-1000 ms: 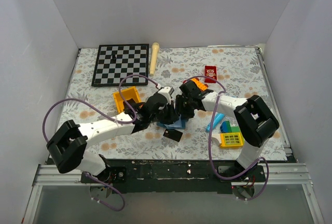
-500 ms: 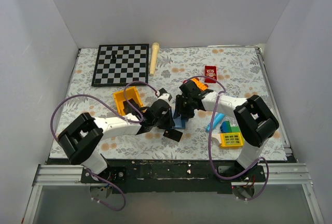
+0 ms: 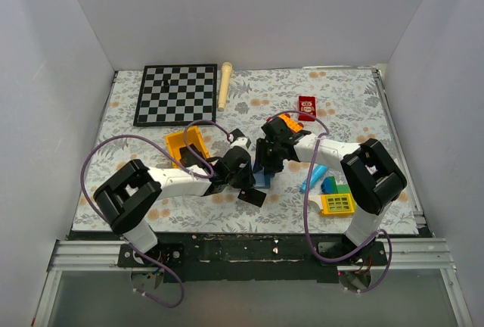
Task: Put the credit cards into the card holder
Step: Open the card holder at the center of the board.
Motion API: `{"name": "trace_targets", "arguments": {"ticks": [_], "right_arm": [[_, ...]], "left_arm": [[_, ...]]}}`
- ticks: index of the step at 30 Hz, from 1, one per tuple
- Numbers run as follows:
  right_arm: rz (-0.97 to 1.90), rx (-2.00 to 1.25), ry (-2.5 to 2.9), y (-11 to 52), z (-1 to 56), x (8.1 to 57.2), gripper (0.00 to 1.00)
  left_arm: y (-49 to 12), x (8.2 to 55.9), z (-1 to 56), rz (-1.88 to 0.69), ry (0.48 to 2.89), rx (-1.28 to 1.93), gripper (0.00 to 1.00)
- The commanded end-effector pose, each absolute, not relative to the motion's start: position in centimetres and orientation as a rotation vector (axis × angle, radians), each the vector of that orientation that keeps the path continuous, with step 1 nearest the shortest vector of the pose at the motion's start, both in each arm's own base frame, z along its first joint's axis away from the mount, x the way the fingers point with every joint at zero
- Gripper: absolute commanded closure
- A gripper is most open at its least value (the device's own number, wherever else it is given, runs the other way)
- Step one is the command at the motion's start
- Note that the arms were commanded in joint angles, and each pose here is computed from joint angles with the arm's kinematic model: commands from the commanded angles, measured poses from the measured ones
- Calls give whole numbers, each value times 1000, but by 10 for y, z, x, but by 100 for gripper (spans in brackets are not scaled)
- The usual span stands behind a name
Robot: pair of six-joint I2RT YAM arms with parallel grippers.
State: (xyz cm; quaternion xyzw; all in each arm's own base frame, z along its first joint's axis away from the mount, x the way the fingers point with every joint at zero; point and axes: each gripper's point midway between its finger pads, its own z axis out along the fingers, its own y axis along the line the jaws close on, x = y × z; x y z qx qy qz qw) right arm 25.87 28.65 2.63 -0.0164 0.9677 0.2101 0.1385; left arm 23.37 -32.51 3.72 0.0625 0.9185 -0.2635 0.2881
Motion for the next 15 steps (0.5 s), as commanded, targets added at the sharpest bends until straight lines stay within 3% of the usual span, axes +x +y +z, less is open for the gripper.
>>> {"name": "trace_targets", "arguments": {"ticks": [1, 15], "right_arm": [[365, -63, 3023, 251, -38, 213, 48], [339, -41, 2996, 245, -34, 214, 48]], "left_arm": [[-320, 250, 40, -627, 2422, 95, 100], [-270, 255, 25, -483, 2461, 3, 100]]}}
